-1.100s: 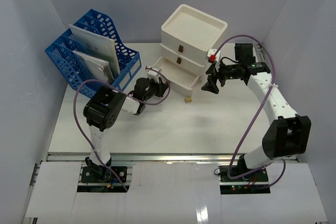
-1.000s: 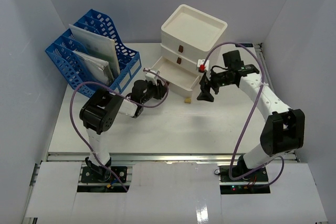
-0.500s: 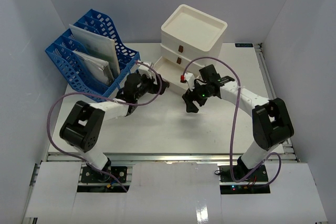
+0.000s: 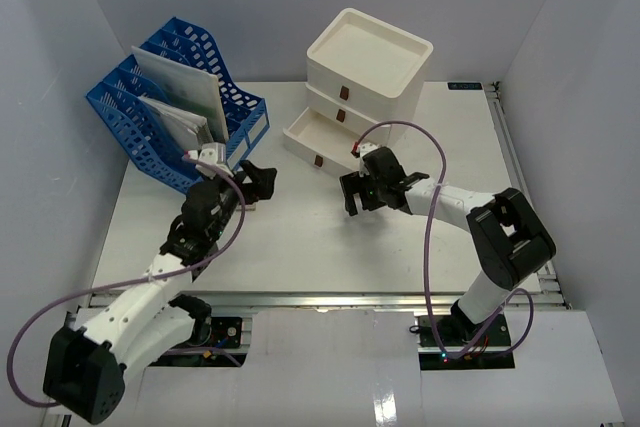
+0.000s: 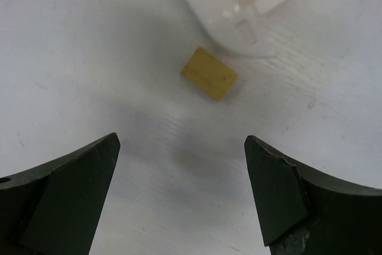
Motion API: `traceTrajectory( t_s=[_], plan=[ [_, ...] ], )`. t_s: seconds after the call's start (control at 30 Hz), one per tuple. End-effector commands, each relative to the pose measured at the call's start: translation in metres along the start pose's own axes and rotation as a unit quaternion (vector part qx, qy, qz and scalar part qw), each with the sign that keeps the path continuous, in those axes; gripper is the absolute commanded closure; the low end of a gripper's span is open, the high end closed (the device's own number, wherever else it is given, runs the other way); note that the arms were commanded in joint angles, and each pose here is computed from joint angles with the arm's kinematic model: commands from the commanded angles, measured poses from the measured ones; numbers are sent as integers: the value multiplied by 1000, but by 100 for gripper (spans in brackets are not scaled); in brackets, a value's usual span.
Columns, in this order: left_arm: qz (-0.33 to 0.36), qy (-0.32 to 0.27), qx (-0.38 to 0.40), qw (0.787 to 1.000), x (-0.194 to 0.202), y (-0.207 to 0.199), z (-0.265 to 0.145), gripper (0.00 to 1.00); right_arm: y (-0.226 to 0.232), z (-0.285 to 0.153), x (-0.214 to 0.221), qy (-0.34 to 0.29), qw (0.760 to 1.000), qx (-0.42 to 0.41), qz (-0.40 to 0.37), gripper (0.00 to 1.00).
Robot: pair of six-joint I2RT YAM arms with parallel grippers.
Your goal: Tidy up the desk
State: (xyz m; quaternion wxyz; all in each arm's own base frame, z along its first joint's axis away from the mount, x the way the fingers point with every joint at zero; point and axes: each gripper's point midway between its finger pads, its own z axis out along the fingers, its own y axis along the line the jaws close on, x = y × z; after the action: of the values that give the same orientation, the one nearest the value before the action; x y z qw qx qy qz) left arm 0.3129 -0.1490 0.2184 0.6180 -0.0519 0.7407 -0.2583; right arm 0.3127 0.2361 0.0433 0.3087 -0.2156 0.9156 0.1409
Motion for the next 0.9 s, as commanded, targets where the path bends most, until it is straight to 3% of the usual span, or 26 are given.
traceTrajectory(
  t_s=[0.0, 0.17, 0.47, 0.67, 0.87],
  plan=[
    [-55, 22, -72, 996, 27, 34, -32, 2, -14, 6, -56, -124, 987, 72, 69, 10],
    [-82, 28, -102, 991, 41, 50, -57, 2, -21, 13, -62, -150, 981, 95, 83, 13],
    [-130, 22, -129, 983, 46, 60, -73, 2, -24, 29, -53, -139, 980, 107, 90, 21],
    [-139, 39, -147, 979, 56, 66, -74, 2, -26, 33, -50, -138, 981, 109, 84, 36],
    [-142, 34, -145, 979, 52, 64, -76, 2, -24, 42, -38, -117, 984, 102, 81, 40]
  ],
)
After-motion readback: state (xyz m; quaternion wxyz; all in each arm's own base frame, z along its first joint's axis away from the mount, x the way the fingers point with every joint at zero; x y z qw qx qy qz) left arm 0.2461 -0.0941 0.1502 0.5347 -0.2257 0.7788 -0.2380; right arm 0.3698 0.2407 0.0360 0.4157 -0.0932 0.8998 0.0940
